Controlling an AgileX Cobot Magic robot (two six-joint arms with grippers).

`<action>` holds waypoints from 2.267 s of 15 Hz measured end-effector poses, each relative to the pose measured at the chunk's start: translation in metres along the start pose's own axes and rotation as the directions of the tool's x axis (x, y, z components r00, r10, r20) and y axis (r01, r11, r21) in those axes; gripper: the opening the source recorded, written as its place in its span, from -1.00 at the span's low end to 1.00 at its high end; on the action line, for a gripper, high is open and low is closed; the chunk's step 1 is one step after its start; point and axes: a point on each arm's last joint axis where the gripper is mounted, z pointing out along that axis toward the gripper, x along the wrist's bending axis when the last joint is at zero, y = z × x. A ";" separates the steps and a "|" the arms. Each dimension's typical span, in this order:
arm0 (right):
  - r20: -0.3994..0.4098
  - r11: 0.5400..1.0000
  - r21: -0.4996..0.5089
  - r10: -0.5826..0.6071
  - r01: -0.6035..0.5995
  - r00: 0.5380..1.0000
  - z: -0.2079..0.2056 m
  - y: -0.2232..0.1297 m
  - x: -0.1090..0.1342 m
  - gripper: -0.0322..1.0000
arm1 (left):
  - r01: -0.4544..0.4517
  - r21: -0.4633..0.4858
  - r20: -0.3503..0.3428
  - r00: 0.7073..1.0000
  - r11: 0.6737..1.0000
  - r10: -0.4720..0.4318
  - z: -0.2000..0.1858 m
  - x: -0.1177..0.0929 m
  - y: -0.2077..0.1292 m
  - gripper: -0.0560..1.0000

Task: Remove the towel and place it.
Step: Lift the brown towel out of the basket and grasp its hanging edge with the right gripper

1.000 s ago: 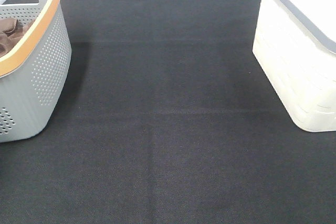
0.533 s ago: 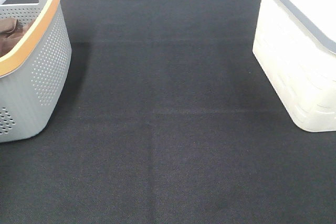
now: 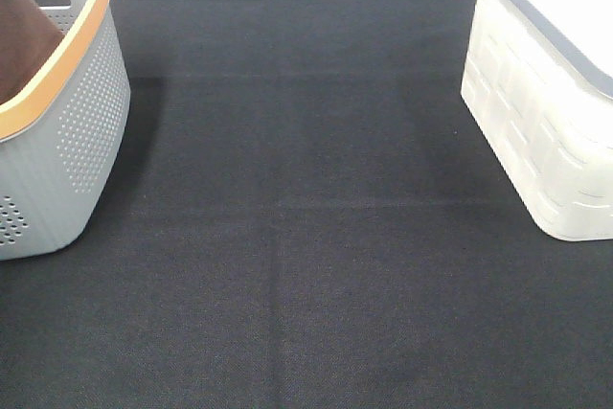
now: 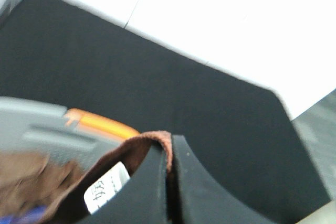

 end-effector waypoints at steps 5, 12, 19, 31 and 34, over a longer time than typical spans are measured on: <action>-0.069 0.996 0.070 0.053 -0.048 0.996 0.011 0.007 0.004 0.31 | -0.068 -0.219 0.155 0.982 0.973 0.104 -0.056 -0.060 0.019 -0.89; -0.445 0.984 0.071 0.180 -0.166 0.877 0.053 0.056 0.028 0.31 | -0.080 -0.288 0.404 0.894 0.954 0.196 -0.077 -0.132 0.002 -0.89; -0.672 0.998 -0.056 -0.028 -0.013 0.740 0.089 0.118 0.037 0.31 | -0.140 -0.236 0.563 0.786 0.962 0.253 -0.080 -0.181 -0.029 -0.89; -0.641 0.797 -0.341 -0.585 0.499 0.497 0.147 0.155 0.138 0.31 | -0.155 -0.126 0.667 0.718 0.980 0.199 -0.057 -0.221 -0.070 -0.89; -0.600 0.719 -0.419 -0.678 0.554 0.425 0.159 0.142 0.173 0.31 | -0.157 -0.137 0.675 0.708 0.978 0.208 -0.059 -0.227 -0.073 -0.89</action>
